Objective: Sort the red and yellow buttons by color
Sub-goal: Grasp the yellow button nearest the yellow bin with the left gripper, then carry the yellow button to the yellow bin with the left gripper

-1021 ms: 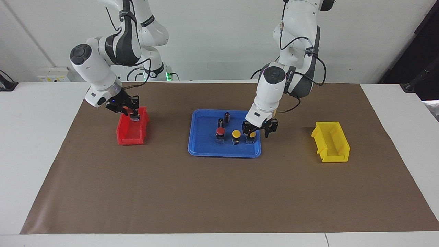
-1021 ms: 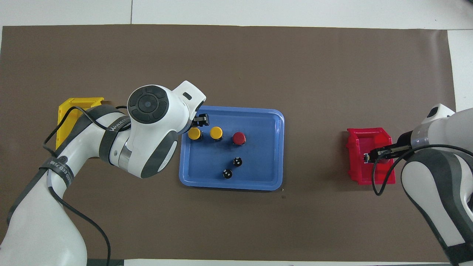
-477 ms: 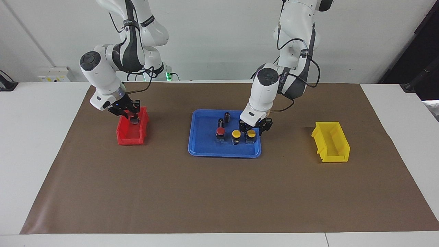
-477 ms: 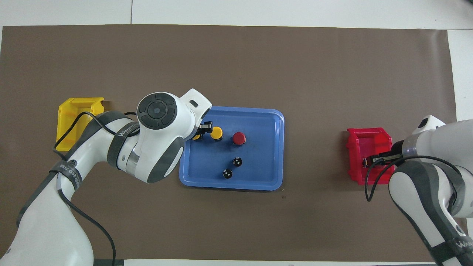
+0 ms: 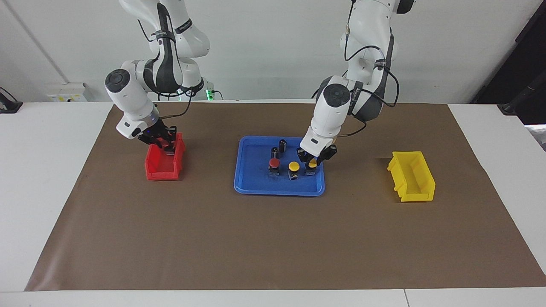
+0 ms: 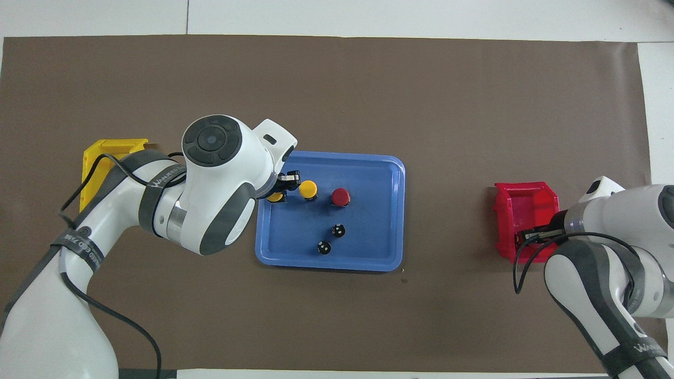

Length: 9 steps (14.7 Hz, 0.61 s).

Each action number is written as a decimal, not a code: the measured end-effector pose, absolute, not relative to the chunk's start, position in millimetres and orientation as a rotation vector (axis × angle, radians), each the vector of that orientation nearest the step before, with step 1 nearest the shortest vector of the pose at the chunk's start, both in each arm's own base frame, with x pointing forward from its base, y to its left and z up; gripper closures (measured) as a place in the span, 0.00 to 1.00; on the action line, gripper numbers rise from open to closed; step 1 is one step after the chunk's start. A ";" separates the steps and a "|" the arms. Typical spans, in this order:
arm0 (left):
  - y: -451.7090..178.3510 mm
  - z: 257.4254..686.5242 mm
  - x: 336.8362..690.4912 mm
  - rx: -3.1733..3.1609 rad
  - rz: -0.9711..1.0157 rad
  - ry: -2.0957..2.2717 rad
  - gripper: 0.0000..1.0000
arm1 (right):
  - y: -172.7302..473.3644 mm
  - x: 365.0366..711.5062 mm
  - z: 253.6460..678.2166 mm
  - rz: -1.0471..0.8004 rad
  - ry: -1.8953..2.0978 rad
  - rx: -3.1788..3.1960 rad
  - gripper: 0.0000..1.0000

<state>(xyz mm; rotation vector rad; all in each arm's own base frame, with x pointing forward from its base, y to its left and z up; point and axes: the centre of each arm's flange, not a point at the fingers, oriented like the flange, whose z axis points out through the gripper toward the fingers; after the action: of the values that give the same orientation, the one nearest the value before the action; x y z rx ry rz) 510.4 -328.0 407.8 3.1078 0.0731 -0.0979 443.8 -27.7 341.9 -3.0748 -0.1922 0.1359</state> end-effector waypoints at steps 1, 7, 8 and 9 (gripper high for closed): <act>-311.8 431.6 518.9 3.110 -0.114 0.112 0.59 | -27.6 441.8 338.6 0.136 -0.193 -3.075 0.59; -92.7 501.8 583.3 3.125 -0.106 0.280 0.59 | -28.4 440.4 340.7 0.130 -0.228 -3.097 0.44; -60.1 500.6 589.8 3.128 -0.084 0.271 0.59 | -28.6 441.6 343.1 0.132 -0.231 -3.098 0.44; -32.6 498.1 594.4 3.127 -0.064 0.262 0.59 | -28.7 443.5 347.6 0.149 -0.231 -3.096 0.44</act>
<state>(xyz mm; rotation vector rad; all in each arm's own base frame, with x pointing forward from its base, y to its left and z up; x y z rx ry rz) 594.4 -32.6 498.1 3.1271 0.2622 -0.0635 443.5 -28.7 347.6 -3.0963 -0.2313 0.1491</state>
